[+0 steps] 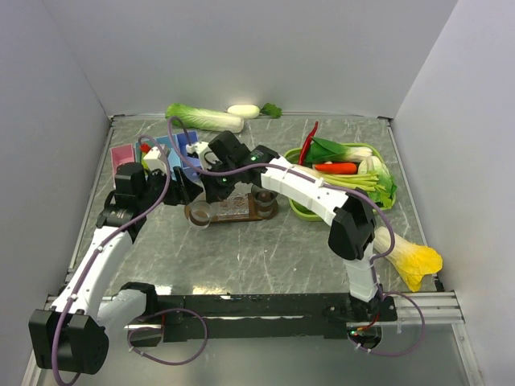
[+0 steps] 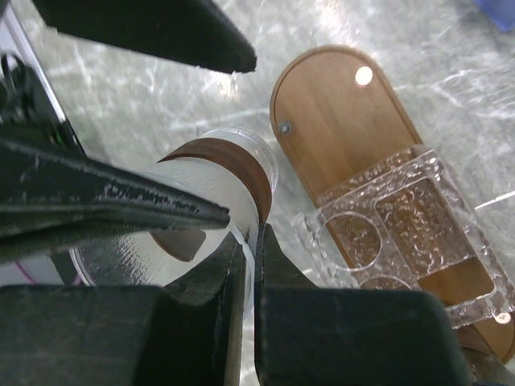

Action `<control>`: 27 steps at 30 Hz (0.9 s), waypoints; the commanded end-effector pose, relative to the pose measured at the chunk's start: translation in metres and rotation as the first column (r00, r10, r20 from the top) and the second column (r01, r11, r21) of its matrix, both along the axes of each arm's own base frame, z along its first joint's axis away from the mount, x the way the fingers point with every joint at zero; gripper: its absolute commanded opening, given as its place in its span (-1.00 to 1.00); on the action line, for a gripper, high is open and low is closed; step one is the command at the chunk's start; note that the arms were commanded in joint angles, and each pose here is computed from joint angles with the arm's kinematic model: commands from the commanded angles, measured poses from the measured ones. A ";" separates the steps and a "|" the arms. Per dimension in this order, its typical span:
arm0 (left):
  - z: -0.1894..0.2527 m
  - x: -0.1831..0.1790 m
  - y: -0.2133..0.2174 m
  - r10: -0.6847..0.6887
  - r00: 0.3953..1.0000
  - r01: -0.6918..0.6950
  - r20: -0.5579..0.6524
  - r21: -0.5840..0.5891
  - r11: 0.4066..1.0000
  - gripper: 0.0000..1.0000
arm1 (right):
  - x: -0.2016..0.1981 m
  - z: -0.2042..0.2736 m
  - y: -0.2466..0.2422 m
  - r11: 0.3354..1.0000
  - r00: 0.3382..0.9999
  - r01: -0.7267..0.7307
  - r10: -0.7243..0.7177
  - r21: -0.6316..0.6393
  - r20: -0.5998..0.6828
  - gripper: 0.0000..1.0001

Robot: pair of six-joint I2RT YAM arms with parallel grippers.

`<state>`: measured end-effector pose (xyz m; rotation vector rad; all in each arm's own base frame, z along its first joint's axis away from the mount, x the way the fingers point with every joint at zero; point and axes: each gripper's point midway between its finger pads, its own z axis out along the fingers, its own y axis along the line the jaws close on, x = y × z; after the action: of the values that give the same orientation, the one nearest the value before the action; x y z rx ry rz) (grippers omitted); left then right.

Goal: Prepare toiletry sets of a toothbrush and toothpaste on the tray
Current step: Pick up the cup from the storage box.

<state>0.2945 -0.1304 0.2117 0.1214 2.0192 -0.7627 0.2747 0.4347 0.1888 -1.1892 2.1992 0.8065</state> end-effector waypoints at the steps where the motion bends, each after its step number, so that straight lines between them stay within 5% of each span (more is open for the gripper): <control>1: 0.021 -0.001 -0.009 -0.080 0.995 0.080 0.065 0.002 0.997 0.28 | -0.004 0.064 0.004 0.989 0.988 -0.098 0.084 0.112 0.126 -1.00; 15: 0.017 -0.014 -0.023 -0.159 0.985 0.159 0.064 0.007 0.987 0.22 | 0.005 0.062 0.000 0.995 0.985 -0.080 0.069 0.066 0.156 -1.00; 22: 0.009 -0.009 -0.017 -0.088 0.995 0.084 0.052 0.072 0.994 -0.15 | 0.009 0.064 -0.001 0.996 0.985 -0.060 0.049 0.061 0.166 -1.00; 27: 0.009 -0.011 -0.019 -0.085 0.995 0.079 0.060 0.096 0.992 -0.24 | 0.014 0.064 0.000 0.998 0.986 -0.038 0.028 0.058 0.166 -1.00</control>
<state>0.2790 -0.1532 0.2044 0.2608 2.0477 -0.7815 0.2787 0.4210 0.1976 -1.2789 2.1647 0.6989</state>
